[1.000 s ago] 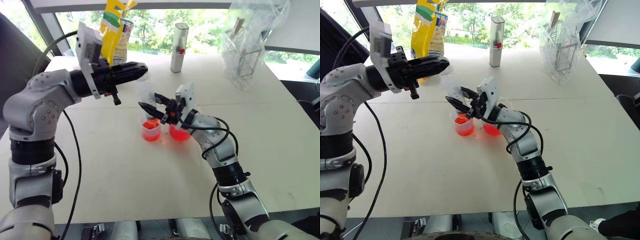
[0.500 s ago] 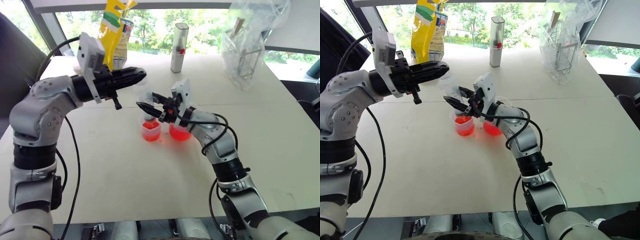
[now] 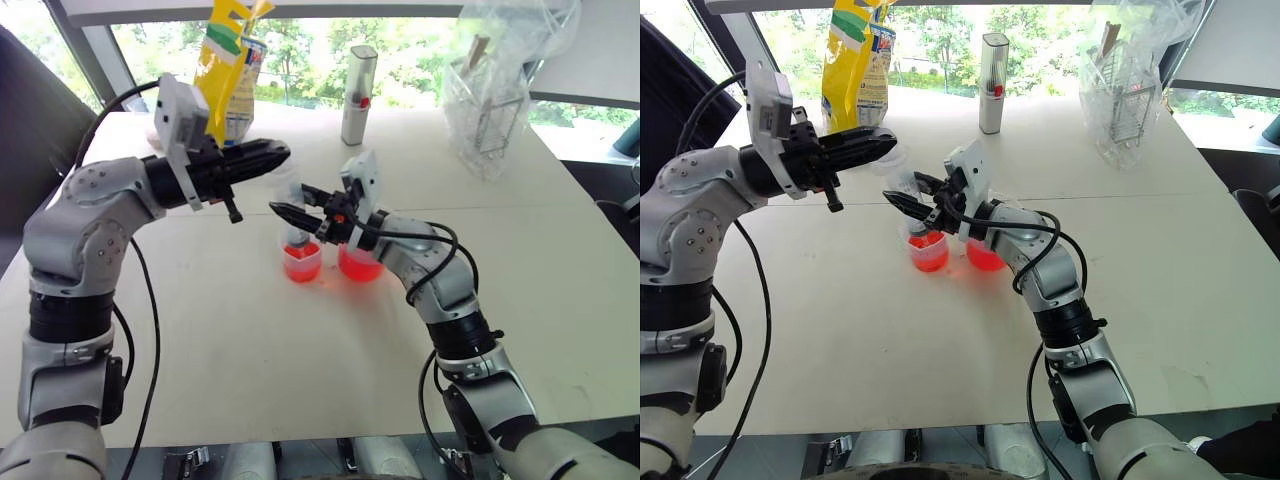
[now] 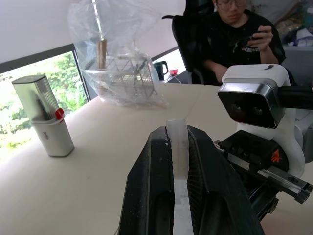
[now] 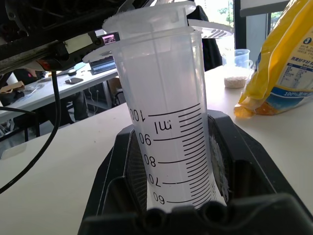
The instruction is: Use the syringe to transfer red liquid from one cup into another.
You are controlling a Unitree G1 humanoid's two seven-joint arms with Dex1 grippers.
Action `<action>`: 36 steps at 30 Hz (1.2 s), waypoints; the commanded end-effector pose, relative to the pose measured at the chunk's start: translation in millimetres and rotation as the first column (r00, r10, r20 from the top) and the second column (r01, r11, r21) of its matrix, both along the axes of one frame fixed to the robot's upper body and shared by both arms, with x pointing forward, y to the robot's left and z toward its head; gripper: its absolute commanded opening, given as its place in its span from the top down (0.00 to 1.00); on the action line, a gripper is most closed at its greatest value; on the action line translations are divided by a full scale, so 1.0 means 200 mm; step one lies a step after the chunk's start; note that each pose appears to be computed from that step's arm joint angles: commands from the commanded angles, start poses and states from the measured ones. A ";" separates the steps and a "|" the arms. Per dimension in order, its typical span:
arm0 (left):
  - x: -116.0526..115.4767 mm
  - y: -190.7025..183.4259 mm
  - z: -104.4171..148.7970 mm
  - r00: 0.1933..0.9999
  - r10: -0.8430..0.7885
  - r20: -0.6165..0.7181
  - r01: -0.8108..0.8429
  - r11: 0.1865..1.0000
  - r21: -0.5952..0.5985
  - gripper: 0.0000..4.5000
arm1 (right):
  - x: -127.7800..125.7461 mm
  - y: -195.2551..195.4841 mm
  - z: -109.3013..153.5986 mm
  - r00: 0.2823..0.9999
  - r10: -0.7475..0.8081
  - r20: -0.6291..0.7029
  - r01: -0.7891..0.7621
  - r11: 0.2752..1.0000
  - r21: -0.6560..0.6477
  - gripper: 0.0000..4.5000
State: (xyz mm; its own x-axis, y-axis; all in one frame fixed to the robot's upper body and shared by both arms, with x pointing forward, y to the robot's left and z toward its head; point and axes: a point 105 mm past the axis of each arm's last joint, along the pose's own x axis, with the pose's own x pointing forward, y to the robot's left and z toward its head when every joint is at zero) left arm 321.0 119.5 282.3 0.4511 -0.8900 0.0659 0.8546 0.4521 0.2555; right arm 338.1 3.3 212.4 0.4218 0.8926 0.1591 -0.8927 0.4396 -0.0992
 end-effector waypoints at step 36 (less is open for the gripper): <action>0.05 0.24 -0.07 0.989 0.143 -0.047 -0.143 0.990 0.008 0.00 | 0.04 -0.20 0.53 0.977 -0.138 0.165 0.108 0.978 0.176 0.69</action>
State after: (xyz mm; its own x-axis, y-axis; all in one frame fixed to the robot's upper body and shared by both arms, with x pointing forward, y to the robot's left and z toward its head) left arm 338.6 173.8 260.2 0.6028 -0.7978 0.0095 0.7837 0.5943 0.1807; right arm 351.8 -22.2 280.2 0.4843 0.8178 0.3108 -0.8352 0.5380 -0.1142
